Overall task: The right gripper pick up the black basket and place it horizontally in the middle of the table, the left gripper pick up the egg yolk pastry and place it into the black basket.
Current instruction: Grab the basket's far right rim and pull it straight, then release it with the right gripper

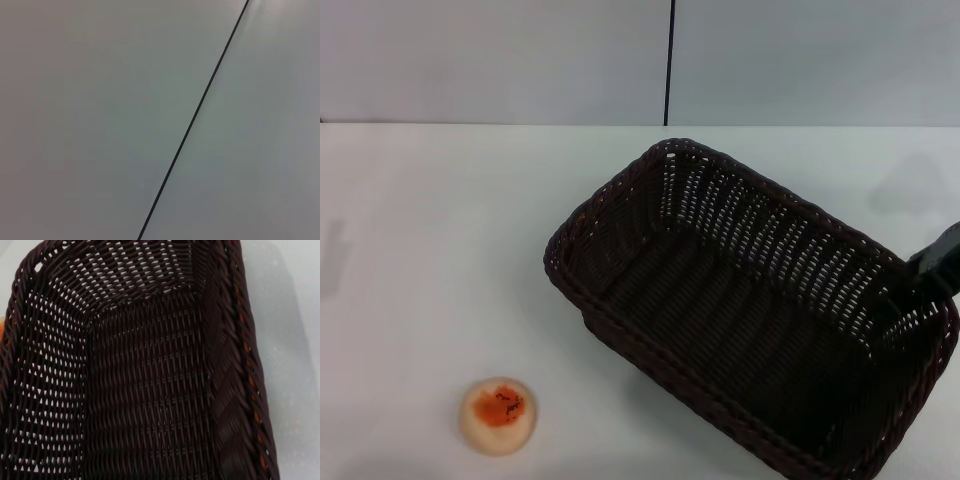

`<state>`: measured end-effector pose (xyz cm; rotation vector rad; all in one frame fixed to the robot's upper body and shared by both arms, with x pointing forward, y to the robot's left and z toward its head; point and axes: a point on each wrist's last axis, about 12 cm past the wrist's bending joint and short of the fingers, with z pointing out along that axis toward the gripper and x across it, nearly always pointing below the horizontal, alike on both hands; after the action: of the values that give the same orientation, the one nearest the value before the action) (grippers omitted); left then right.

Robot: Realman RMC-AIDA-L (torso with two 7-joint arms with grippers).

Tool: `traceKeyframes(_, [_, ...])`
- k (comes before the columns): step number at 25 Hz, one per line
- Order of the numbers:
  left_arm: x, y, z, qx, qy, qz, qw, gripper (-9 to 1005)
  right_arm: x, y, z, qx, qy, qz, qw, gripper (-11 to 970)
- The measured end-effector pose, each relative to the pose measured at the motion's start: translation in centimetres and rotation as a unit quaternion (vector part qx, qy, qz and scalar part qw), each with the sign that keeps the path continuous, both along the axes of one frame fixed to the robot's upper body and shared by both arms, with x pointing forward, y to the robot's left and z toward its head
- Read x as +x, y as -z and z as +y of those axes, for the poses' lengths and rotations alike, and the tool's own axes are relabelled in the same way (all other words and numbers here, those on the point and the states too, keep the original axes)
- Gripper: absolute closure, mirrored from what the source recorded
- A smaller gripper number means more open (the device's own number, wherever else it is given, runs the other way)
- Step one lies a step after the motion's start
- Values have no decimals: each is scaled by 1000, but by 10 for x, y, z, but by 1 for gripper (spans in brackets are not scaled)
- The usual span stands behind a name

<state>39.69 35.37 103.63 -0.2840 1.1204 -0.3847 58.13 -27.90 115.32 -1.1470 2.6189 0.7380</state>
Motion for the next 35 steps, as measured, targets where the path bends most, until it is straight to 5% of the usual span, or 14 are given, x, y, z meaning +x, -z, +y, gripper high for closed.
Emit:
traceKeyframes(19, [3, 1, -2, -6, 1, 5, 1000, 183, 0, 1, -3, -4, -7, -8, 1000, 768])
traceKeyframes(35, [4, 0, -3, -10, 0, -3, 1000, 182, 2, -44, -9, 130, -18, -67, 989, 738])
